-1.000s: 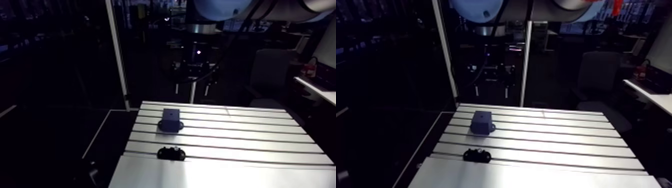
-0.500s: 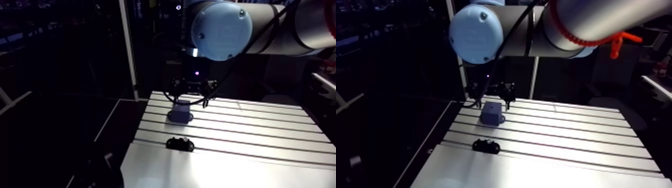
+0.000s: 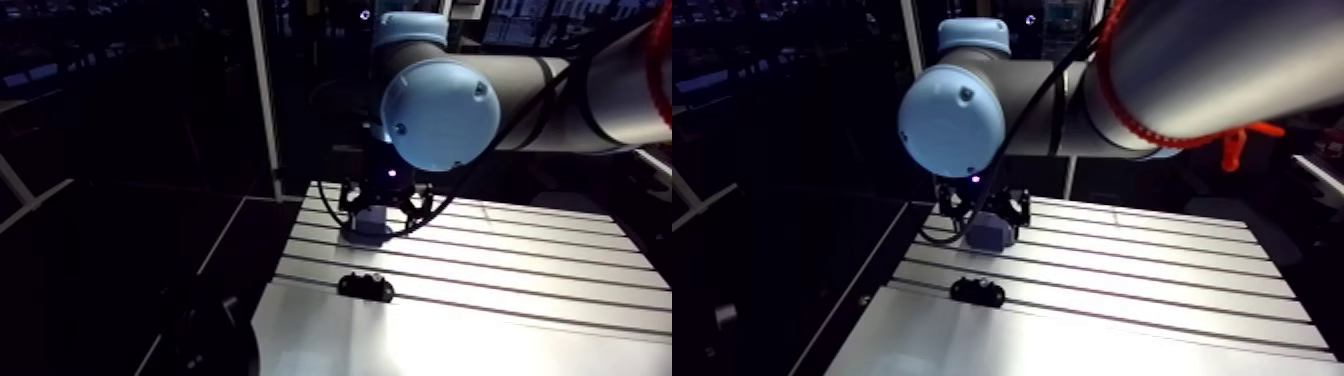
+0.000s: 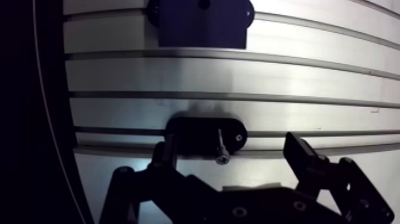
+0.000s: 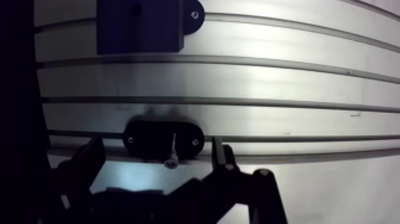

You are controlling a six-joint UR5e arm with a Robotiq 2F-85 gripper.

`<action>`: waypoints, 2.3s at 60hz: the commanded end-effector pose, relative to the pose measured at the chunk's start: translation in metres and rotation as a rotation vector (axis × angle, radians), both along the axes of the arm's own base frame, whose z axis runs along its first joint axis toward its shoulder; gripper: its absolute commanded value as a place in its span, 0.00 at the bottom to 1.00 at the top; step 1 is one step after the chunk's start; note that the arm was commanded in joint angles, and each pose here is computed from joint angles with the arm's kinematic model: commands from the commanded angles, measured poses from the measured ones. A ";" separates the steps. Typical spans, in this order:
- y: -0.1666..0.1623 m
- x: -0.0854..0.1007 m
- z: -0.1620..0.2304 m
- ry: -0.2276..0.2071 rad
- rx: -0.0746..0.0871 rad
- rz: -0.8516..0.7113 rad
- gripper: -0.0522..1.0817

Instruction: Pick up the M10 bolt and insert it into the hole until fully seated.

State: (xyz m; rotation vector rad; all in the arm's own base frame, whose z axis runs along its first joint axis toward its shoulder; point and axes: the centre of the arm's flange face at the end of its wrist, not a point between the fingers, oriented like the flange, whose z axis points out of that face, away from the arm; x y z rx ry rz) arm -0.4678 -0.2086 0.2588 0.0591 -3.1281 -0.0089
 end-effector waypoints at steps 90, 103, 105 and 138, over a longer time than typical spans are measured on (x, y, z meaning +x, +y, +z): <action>0.005 0.037 -0.049 -0.054 0.025 0.025 0.44; 0.005 0.037 -0.049 -0.055 0.023 0.026 0.45; 0.005 0.037 -0.049 -0.055 0.023 0.026 0.45; -0.003 0.039 -0.057 -0.071 0.025 0.043 0.49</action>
